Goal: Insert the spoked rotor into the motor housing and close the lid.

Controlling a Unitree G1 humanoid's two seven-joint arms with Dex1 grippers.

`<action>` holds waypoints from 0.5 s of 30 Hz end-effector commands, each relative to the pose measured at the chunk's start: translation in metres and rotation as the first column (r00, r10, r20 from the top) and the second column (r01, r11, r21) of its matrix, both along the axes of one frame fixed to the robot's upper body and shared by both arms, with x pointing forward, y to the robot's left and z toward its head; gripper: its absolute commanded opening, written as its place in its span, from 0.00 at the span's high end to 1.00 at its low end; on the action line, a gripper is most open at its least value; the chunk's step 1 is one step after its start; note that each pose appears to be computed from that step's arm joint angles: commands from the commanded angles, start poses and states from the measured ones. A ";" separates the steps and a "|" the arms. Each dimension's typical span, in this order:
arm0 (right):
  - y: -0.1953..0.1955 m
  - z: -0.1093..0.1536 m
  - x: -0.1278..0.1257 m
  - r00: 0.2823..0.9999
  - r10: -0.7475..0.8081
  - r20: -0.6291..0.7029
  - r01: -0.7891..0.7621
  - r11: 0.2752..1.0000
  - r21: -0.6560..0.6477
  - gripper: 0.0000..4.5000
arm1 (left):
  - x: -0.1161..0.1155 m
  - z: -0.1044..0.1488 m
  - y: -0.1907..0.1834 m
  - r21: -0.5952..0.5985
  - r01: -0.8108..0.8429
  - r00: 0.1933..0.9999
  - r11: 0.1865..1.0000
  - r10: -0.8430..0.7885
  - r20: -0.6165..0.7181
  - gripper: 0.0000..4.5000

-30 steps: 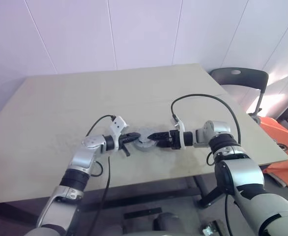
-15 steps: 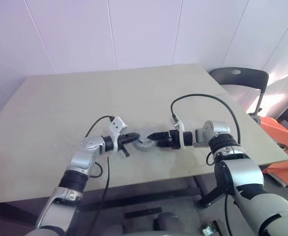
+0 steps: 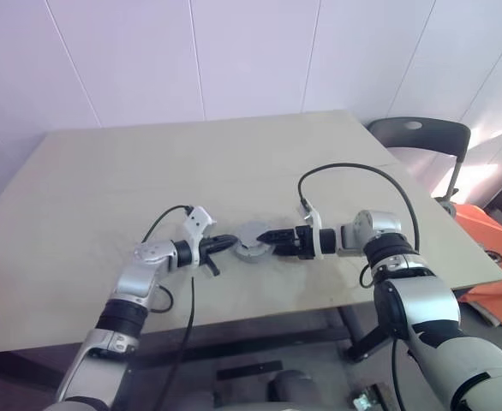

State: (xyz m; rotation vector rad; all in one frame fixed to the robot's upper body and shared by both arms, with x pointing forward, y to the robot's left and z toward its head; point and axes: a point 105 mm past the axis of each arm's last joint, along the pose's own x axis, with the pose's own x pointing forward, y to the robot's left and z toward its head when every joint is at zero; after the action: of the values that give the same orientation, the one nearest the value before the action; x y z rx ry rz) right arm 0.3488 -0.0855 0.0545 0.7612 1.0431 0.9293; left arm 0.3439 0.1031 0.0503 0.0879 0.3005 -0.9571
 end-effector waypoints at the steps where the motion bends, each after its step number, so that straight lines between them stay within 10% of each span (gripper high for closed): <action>1: 0.005 0.005 0.003 1.000 0.007 0.026 -0.007 1.000 0.000 0.00 | -0.003 -0.010 0.004 0.018 -0.011 0.999 1.000 0.011 -0.039 1.00; 10: 0.004 0.006 0.005 1.000 -0.011 0.027 0.010 1.000 0.014 0.00 | -0.002 -0.010 -0.001 0.015 -0.006 0.999 1.000 0.007 -0.036 1.00; 15: 0.007 0.006 0.005 0.999 -0.011 0.036 0.010 1.000 0.023 0.29 | -0.002 -0.011 -0.001 0.016 -0.005 0.999 1.000 0.006 -0.039 1.00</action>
State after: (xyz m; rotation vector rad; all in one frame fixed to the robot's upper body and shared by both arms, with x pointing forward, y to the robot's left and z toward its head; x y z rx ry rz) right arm 0.3493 -0.0855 0.0501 0.7542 1.0415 0.9089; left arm 0.3442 0.1014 0.0497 0.0820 0.2990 -0.9552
